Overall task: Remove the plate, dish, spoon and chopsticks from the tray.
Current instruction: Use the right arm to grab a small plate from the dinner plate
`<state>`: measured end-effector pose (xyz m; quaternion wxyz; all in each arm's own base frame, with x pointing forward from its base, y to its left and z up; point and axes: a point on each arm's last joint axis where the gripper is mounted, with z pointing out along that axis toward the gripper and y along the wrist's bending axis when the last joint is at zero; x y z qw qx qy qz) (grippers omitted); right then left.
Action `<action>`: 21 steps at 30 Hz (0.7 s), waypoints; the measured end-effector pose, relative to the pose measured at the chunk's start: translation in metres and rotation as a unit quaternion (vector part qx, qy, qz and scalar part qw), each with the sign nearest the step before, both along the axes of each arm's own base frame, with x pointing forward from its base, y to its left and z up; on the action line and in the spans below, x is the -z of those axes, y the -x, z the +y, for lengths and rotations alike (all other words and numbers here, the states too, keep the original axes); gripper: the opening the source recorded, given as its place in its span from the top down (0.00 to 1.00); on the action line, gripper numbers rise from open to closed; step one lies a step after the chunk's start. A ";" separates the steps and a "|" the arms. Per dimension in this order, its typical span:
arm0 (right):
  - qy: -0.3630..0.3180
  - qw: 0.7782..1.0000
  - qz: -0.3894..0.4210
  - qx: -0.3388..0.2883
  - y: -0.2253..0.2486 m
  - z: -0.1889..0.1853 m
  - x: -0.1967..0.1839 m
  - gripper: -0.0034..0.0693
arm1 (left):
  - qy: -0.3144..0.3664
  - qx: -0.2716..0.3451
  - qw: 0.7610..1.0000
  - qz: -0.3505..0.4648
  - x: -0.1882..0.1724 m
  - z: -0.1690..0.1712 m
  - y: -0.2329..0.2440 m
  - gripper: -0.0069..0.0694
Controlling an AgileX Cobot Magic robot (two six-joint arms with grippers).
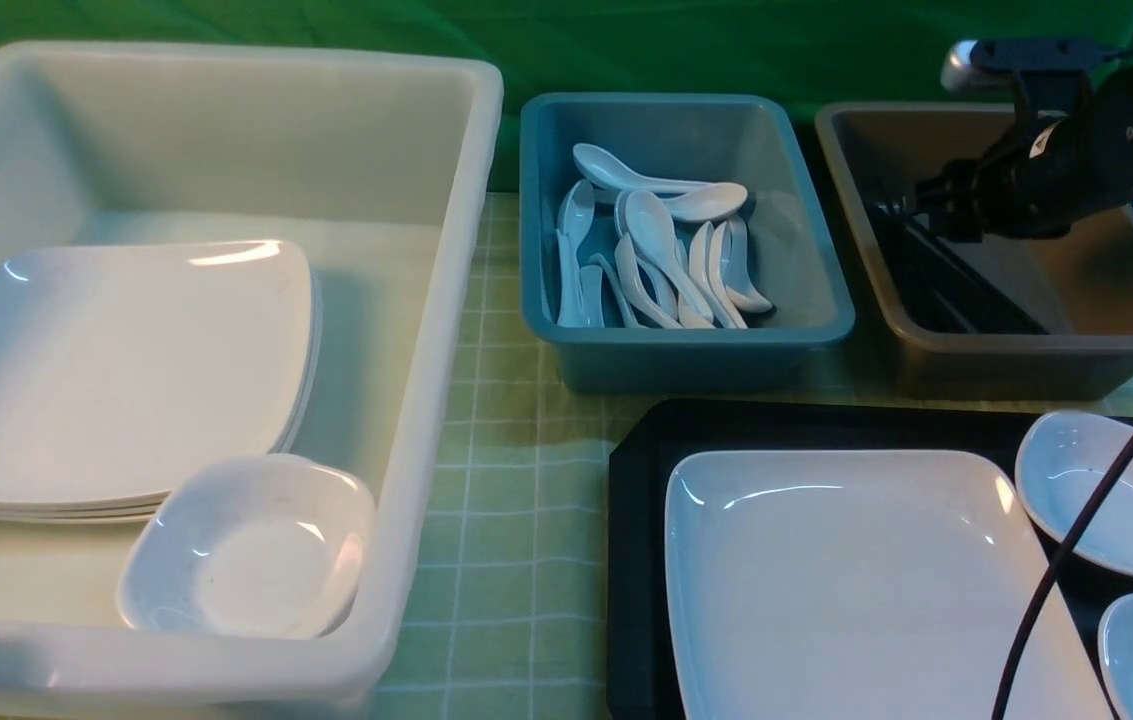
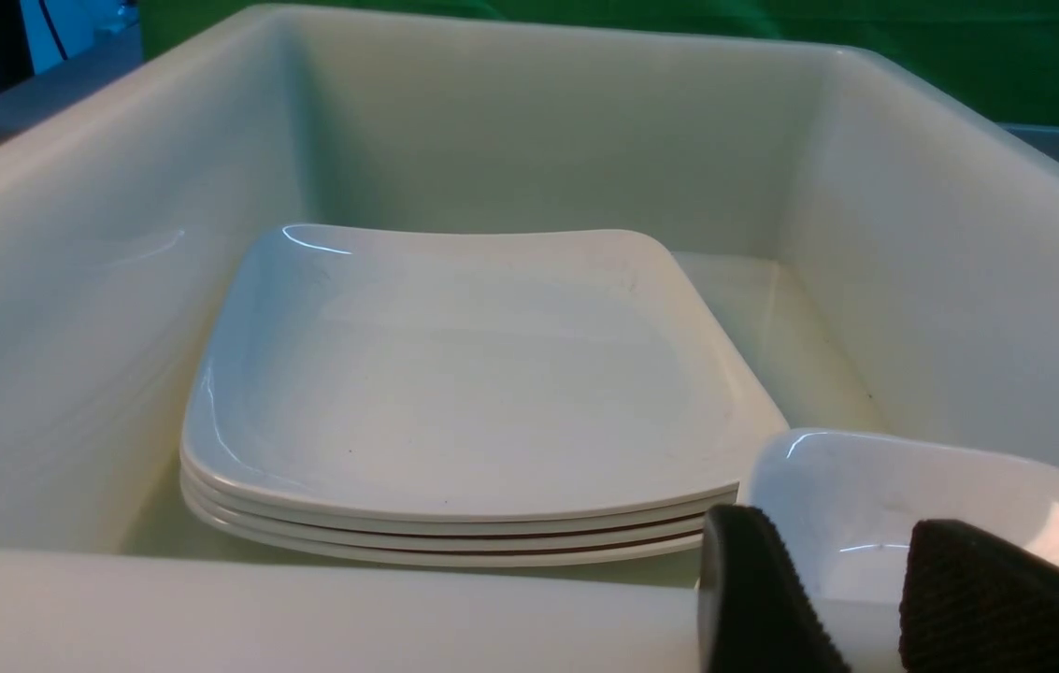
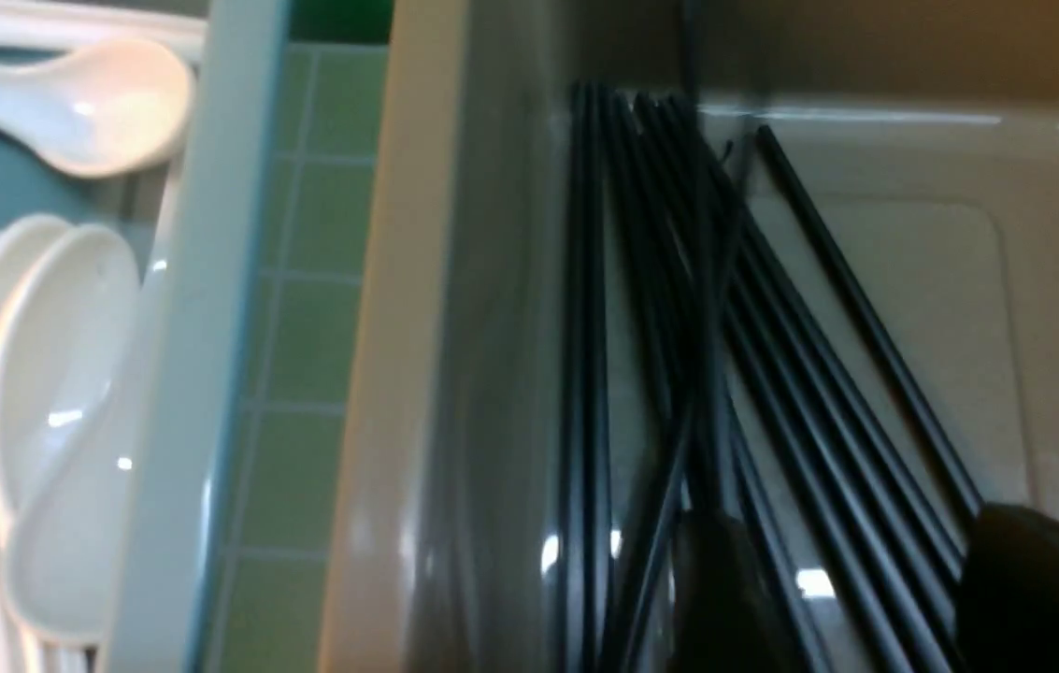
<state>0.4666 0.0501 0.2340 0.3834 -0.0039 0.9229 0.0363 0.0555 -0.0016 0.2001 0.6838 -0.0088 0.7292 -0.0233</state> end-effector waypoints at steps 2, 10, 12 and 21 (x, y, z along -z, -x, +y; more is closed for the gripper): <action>0.005 1.000 0.017 -0.002 0.006 -0.001 -0.014 0.47 | 0.001 0.000 1.000 0.000 0.000 0.000 0.000 0.62; 0.061 0.990 0.110 -0.055 0.063 -0.008 -0.100 0.87 | 0.001 0.000 1.000 0.000 0.000 0.000 0.000 0.62; 0.062 0.987 0.140 -0.055 0.086 -0.010 -0.117 0.92 | 0.001 0.000 1.000 0.000 0.000 0.000 0.000 0.62; 0.054 0.979 0.198 -0.019 0.183 -0.029 -0.116 0.94 | 0.001 0.000 1.000 0.000 0.000 0.000 0.000 0.62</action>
